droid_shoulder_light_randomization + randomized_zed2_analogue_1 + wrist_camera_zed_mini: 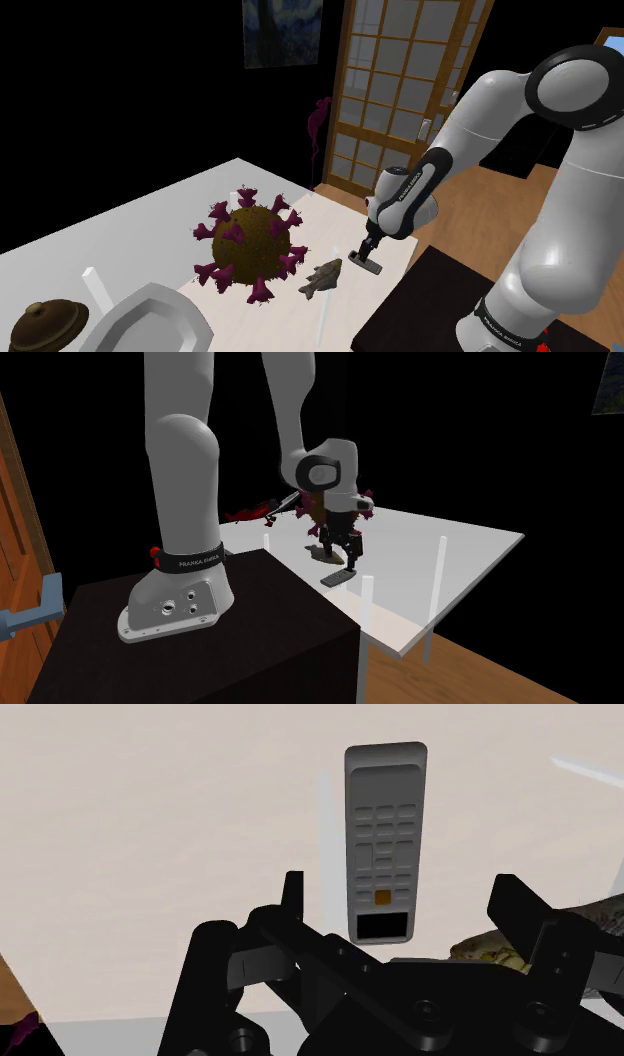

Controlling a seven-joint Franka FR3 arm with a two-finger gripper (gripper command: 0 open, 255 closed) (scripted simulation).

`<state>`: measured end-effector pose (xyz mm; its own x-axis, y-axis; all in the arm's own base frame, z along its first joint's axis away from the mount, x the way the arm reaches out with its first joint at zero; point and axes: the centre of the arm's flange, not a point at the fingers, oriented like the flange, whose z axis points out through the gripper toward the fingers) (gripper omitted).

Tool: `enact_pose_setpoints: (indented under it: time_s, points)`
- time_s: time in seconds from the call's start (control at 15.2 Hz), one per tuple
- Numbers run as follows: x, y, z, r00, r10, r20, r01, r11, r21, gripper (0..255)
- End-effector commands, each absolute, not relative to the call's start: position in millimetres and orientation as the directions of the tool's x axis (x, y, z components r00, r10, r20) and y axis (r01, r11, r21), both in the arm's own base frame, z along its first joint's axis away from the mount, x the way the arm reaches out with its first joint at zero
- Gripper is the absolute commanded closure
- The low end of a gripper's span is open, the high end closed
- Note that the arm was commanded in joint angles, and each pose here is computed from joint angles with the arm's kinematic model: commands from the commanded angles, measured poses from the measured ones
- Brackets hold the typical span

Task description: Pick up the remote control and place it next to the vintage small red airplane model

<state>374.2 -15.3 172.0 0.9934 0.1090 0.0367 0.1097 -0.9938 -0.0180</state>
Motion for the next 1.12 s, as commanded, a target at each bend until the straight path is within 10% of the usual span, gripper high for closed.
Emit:
enact_pose_setpoints:
  time_s: [0.0, 0.92, 0.99, 1.06]
  points:
    - [376.7, -13.5, 154.5, 0.993, 0.106, 0.042, 0.107, -0.994, -0.018, 0]
    - [378.1, -12.8, 119.9, 0.993, 0.106, 0.042, 0.107, -0.994, -0.018, 0]
    - [378.1, -12.8, 119.9, 0.993, 0.106, 0.042, 0.107, -0.994, -0.018, 255]
    - [378.1, -12.8, 119.9, 0.993, 0.106, 0.042, 0.107, -0.994, -0.018, 255]
